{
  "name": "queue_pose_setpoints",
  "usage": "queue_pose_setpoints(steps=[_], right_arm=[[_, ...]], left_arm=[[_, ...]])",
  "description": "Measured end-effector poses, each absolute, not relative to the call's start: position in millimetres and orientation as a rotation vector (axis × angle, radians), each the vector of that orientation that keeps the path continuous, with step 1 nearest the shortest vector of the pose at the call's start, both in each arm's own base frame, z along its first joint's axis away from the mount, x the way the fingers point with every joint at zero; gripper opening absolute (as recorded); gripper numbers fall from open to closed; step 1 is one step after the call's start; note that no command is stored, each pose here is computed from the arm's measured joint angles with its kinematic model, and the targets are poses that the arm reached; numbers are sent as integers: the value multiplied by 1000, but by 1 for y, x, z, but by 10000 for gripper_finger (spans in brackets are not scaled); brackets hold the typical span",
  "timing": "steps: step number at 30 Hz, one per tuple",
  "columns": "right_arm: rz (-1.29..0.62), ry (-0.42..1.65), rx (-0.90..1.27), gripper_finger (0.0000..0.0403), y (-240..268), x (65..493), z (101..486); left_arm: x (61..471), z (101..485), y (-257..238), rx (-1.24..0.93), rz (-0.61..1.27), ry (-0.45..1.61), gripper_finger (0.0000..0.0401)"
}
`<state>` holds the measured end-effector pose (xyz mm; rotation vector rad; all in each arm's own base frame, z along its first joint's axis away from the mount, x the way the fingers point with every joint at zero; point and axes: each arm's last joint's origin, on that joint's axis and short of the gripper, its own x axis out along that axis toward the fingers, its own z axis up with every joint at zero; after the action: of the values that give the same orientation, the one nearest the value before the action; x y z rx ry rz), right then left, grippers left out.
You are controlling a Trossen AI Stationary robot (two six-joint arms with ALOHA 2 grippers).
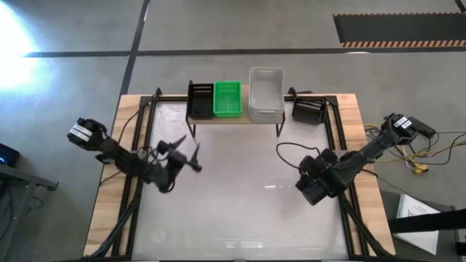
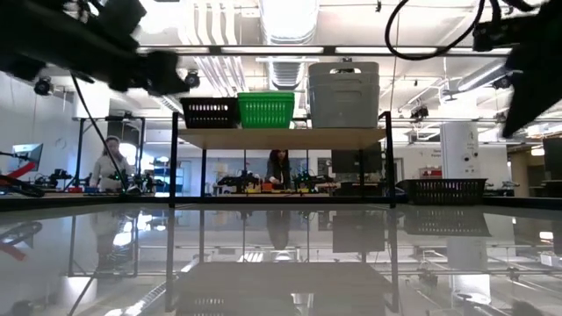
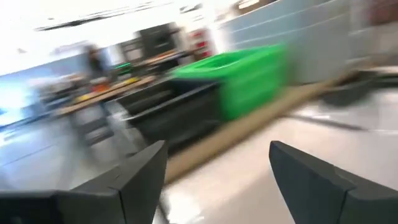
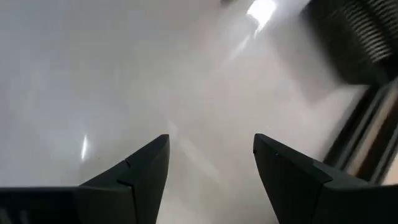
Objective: Stack baskets on shelf by color
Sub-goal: Stack the black bin on top of the black bin on the shelf
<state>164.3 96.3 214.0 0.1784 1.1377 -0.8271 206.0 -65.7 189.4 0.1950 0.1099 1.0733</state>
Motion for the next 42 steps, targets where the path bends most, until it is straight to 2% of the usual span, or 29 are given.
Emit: queue_pose_setpoints(steps=[3, 6, 9, 12, 15, 20, 27, 31, 35, 42], right_arm=[[-584, 1301, 145, 221, 103, 172, 232], [-423, 1343, 22, 212, 102, 181, 247], [-427, 1330, -78, 199, 86, 191, 259], [-582, 1343, -157, 186, 55, 195, 272], [-679, 1410, -166, 176, 16, 192, 283], [-669, 1491, -29, 167, -44, 175, 282], [-790, 1363, 316, 169, -111, 144, 267], [-722, 1317, 405, 165, -127, 136, 262], [-678, 1325, 401, 160, -128, 137, 259], [-759, 1293, 280, 168, -149, 147, 245]], left_arm=[[199, 188, -92, 192, 854, 71, 267], [196, 180, -116, 221, 562, 47, 267], [200, 171, -131, 140, 274, 27, 267], [210, 161, -141, 27, 141, 44, 267], [221, 150, -150, 27, 122, 76, 267], [240, 139, -164, 78, 123, 100, 267], [256, 140, -175, 130, 125, 92, 267], [257, 144, -175, 152, 124, 82, 267], [257, 146, -175, 146, 124, 74, 267], [257, 148, -174, 141, 125, 69, 267]])
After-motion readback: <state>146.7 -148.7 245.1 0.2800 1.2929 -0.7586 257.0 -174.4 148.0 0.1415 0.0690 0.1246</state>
